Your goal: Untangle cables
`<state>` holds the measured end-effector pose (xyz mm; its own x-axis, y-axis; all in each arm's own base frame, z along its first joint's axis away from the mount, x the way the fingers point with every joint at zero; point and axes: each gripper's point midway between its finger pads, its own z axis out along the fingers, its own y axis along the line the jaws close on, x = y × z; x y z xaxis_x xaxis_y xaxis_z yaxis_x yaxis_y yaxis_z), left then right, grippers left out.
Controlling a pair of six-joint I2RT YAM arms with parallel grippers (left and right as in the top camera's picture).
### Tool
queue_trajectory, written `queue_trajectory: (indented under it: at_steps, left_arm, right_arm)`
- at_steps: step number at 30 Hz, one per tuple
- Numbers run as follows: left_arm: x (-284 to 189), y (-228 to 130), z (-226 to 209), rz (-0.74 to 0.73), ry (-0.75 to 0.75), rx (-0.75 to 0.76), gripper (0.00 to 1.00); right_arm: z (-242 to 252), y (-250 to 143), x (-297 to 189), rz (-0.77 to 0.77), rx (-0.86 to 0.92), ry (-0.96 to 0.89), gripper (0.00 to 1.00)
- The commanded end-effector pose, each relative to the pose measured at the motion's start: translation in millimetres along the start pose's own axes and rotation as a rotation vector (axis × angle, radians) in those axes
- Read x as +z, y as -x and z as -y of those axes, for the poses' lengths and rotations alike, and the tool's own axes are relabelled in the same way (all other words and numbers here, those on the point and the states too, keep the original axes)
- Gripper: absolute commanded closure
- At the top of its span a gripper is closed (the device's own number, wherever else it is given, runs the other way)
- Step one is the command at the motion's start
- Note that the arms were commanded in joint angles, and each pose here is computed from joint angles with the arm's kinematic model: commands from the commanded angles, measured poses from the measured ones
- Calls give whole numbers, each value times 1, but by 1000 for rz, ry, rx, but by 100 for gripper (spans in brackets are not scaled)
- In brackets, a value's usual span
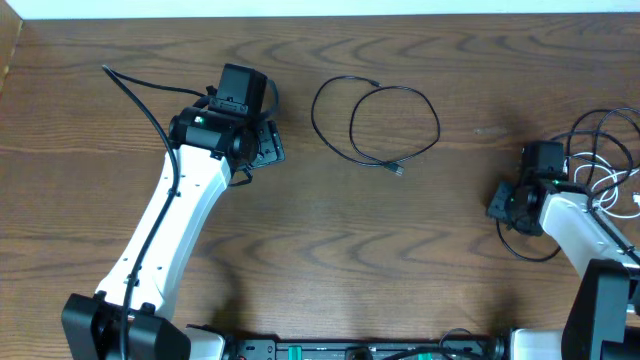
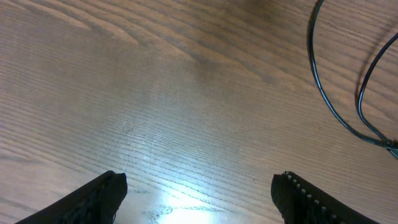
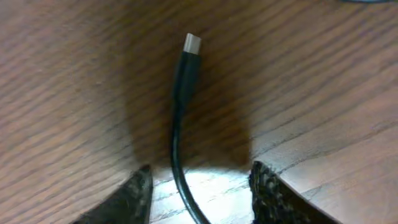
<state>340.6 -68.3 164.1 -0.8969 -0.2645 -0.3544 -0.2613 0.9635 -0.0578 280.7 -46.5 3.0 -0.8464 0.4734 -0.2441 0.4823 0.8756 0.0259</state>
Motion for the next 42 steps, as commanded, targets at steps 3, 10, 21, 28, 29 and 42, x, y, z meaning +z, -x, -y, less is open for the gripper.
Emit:
queue_trajectory:
  at_steps: [3,10,21,28,29,42]
  left_arm:
    - [-3,3,-1,11,4,-12,20]
    - [-3,3,-1,11,4,-12,20]
    - [-3,1,2,0,-15,-12,20]
    - [-3,1,2,0,-15,-12,20]
    - [-3,1,2,0,-15,-12,20]
    - [-3,1,2,0,-15,-12,20]
  right_arm:
    - [3,-2,2,16,56,-29,70]
    - [6,-8,4,4,67,-38,73]
    - [11,-22,14,-10,102,-44,82]
    - [2,1,9,63,105,-10,99]
    - [0,8,6,77,96,-3,99]
    - [37,211,-146,583,214,9,99]
